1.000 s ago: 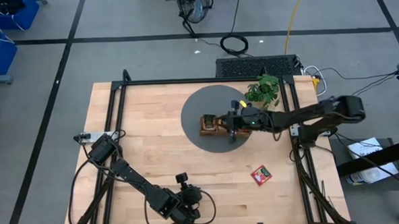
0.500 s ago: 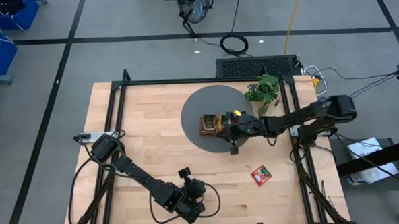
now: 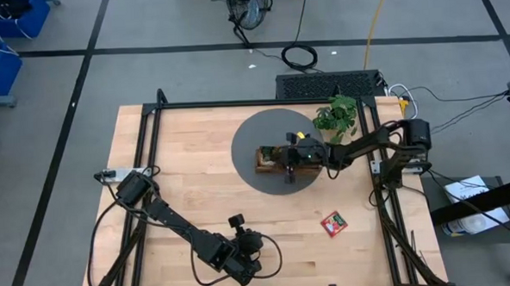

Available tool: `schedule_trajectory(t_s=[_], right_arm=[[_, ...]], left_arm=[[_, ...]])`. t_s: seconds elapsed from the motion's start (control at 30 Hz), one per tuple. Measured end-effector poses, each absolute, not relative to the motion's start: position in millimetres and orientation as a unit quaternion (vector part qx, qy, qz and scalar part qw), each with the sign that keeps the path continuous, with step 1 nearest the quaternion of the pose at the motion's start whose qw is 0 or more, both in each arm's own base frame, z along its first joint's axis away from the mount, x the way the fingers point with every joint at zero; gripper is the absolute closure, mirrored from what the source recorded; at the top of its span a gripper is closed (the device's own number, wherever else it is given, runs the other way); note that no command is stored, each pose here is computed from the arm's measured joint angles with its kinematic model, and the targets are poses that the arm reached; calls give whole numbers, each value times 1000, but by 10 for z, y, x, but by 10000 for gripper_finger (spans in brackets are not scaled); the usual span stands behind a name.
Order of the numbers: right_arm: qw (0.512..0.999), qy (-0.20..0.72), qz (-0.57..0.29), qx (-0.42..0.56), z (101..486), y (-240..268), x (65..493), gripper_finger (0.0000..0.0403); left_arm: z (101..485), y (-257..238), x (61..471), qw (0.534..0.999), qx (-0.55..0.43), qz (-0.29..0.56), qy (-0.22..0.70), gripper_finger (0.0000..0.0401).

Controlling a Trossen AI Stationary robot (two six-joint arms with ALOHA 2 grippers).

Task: Pick & Place Tea
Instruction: Put the brown tea bag into the left section of the wooden organizer, then put the red tea bag into the right section of the wooden organizer

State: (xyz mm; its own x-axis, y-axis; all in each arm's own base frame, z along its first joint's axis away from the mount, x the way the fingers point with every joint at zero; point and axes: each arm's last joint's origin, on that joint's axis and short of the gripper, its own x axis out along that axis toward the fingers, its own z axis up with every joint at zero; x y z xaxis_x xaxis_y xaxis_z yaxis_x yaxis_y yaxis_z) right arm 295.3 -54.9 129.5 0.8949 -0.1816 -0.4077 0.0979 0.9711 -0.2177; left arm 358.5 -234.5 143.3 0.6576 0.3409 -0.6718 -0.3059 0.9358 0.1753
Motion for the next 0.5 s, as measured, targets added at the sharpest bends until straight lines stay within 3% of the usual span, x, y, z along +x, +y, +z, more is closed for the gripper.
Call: schedule_trajectory(t_s=[0.17, 0.33, 0.5], right_arm=[[973, 200, -78, -84, 1392, -514, 2949, 402], [980, 173, -31, -92, 1665, -213, 2896, 402], [962, 255, 11, -102, 1819, 201, 2621, 402]], left_arm=[[1433, -2348, 3582, 910, 25, 177, 374, 359], [1429, -2355, 3581, 909, 18, 168, 381, 359], [1452, -2399, 3624, 917, -8, 141, 373, 359]])
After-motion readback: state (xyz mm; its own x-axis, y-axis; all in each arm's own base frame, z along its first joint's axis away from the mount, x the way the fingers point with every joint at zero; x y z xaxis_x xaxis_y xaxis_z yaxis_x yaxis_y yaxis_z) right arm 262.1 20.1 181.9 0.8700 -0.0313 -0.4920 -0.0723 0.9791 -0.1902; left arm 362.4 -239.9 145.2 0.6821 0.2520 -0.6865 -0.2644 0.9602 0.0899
